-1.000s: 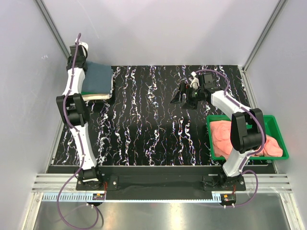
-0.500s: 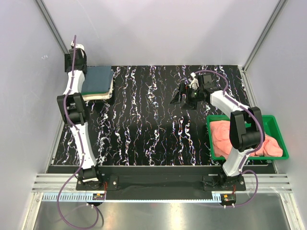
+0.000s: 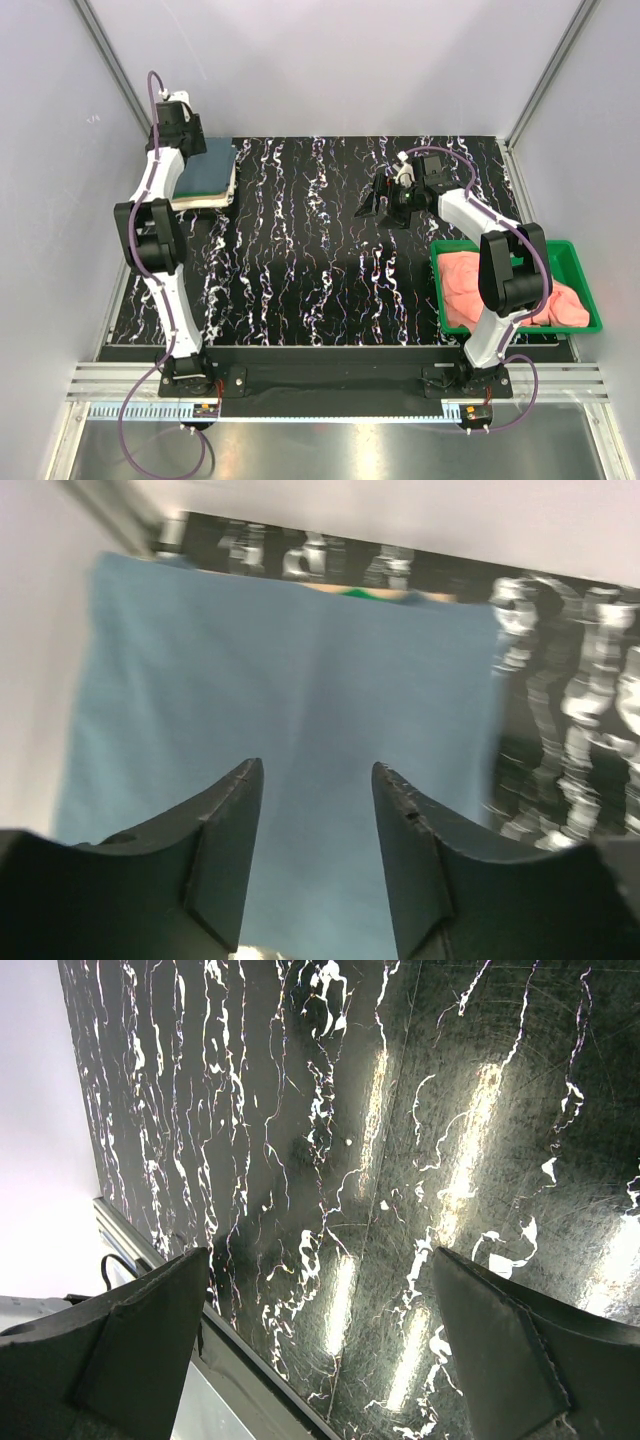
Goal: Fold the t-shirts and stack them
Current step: Reset both grippers
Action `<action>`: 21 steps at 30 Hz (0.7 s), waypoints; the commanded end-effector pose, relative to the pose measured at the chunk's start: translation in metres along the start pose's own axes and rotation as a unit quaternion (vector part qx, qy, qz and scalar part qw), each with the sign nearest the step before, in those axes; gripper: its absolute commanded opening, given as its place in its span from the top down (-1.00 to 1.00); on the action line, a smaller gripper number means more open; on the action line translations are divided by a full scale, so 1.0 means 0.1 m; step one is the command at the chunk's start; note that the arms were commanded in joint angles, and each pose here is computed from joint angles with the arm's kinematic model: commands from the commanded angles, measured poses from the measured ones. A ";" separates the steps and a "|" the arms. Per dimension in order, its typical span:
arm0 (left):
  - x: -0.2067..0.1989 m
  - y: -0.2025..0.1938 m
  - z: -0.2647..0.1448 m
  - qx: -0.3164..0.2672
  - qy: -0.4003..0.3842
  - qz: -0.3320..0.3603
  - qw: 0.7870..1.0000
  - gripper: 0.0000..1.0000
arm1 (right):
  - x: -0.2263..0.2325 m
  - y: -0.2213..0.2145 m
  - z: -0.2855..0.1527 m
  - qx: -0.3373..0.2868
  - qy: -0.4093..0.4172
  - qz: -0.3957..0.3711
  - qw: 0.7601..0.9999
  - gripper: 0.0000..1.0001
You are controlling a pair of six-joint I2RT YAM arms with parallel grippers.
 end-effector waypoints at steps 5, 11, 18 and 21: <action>-0.63 0.06 -0.44 -0.014 -0.158 -0.061 0.985 0.27 | 0.11 0.06 -0.06 -0.010 0.024 -0.014 1.000 -0.99; -1.34 0.12 -1.20 -0.030 -0.238 -0.024 0.970 0.35 | 0.29 0.09 -0.27 -0.035 0.024 -0.014 0.999 -0.99; -2.16 -0.12 -2.41 -0.057 -0.386 0.034 0.920 0.06 | 0.62 0.03 -0.83 -0.122 0.028 -0.031 0.992 -1.00; -2.25 -0.14 -2.85 -0.080 -0.426 0.042 0.900 -0.11 | 0.63 -0.05 -1.11 -0.180 0.008 -0.046 0.983 -0.99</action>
Point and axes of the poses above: each gripper's point midway between its finger pads, its own z axis out along the fingers, its own x axis along the line the jaws close on, y = z × x, the point moved 5 cm from there along -z, back along the fingers, and after that the axes turned 11 degrees about z, right-handed, at the moved point
